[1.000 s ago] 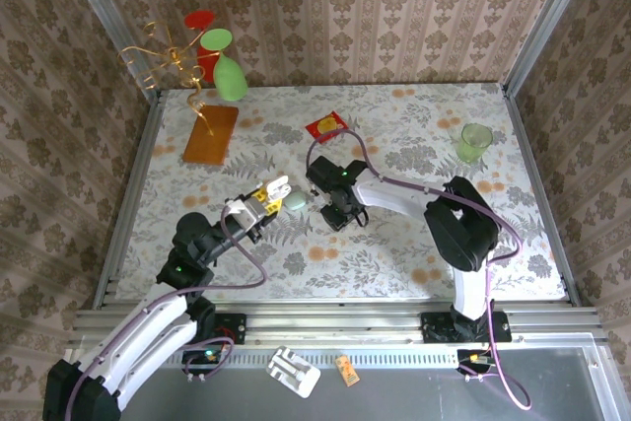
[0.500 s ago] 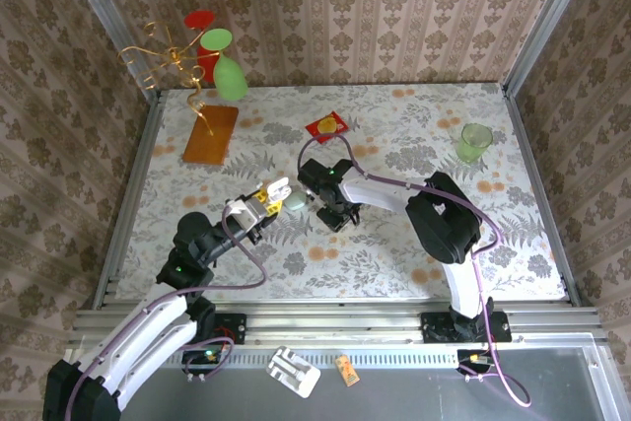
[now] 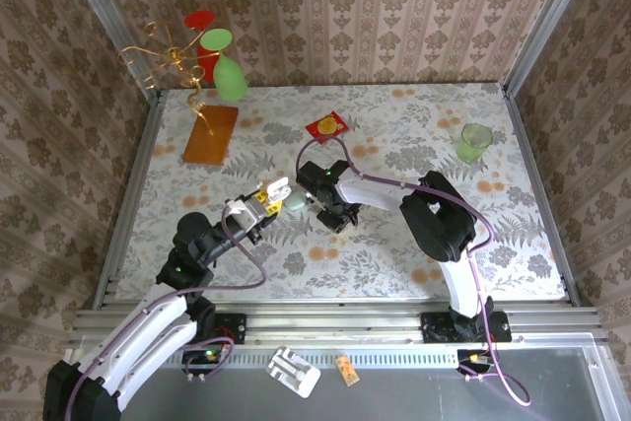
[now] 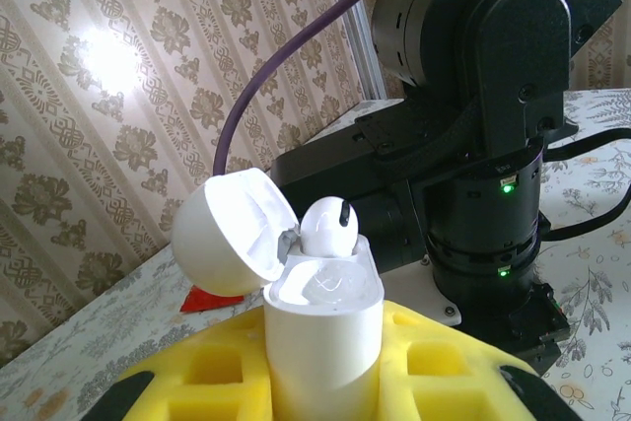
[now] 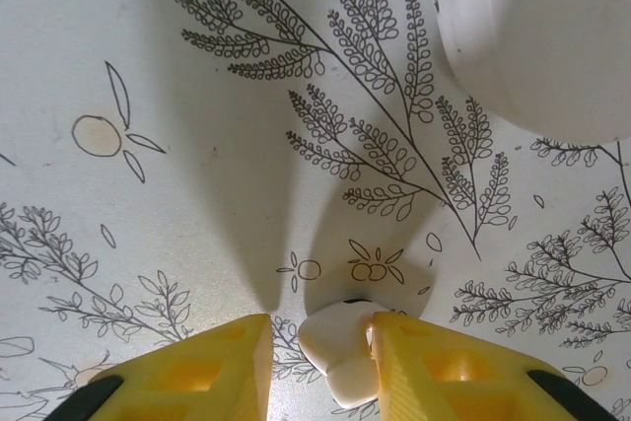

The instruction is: Insert wireless bluetooth earbuds into charging case

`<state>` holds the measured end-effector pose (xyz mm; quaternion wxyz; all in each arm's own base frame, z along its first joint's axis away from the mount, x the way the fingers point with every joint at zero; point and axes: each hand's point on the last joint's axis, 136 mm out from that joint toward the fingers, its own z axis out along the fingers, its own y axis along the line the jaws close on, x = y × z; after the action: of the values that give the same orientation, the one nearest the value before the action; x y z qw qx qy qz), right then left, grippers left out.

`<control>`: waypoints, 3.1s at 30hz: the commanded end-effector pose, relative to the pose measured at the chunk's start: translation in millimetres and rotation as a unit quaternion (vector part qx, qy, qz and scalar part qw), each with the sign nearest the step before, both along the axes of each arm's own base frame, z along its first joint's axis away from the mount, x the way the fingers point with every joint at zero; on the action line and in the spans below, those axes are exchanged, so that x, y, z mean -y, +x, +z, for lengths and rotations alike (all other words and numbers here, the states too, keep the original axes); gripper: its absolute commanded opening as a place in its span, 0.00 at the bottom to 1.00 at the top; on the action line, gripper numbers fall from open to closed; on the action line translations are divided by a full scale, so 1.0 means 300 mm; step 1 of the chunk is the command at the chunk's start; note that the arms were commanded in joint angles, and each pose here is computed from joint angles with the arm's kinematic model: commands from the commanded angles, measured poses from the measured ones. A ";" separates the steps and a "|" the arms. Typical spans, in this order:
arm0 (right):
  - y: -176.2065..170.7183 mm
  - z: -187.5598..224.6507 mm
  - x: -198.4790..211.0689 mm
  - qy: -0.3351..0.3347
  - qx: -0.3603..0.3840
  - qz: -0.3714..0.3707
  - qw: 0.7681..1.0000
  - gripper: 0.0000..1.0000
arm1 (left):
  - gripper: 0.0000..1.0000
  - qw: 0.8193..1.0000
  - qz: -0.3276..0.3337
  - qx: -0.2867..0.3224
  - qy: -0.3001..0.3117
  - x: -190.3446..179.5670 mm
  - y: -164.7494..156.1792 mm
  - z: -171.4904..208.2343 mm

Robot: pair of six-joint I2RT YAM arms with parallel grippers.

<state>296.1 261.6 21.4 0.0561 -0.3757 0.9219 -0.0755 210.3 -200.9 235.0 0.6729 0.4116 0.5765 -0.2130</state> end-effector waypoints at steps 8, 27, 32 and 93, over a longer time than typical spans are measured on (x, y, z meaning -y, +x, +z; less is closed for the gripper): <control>-0.007 0.002 0.030 -0.029 0.002 0.004 1.000 0.25 | 0.00 1.000 0.005 0.016 -0.010 -0.009 0.002 0.041; 0.023 0.324 -0.004 0.273 0.015 -0.099 0.957 0.23 | 0.00 1.000 -0.014 0.007 -0.024 0.024 0.016 0.033; 0.016 0.536 -0.059 0.435 0.007 -0.099 0.895 0.23 | 0.00 0.999 -0.027 0.010 -0.042 0.062 0.032 0.047; -0.037 0.843 -0.332 0.656 -0.014 -0.057 0.753 0.23 | 0.00 0.991 -0.024 0.016 -0.128 0.197 0.138 0.161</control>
<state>285.1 357.3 290.5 0.2876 -0.2107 0.7534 0.5525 254.2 -257.5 254.4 0.7006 0.3530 0.5532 -0.2801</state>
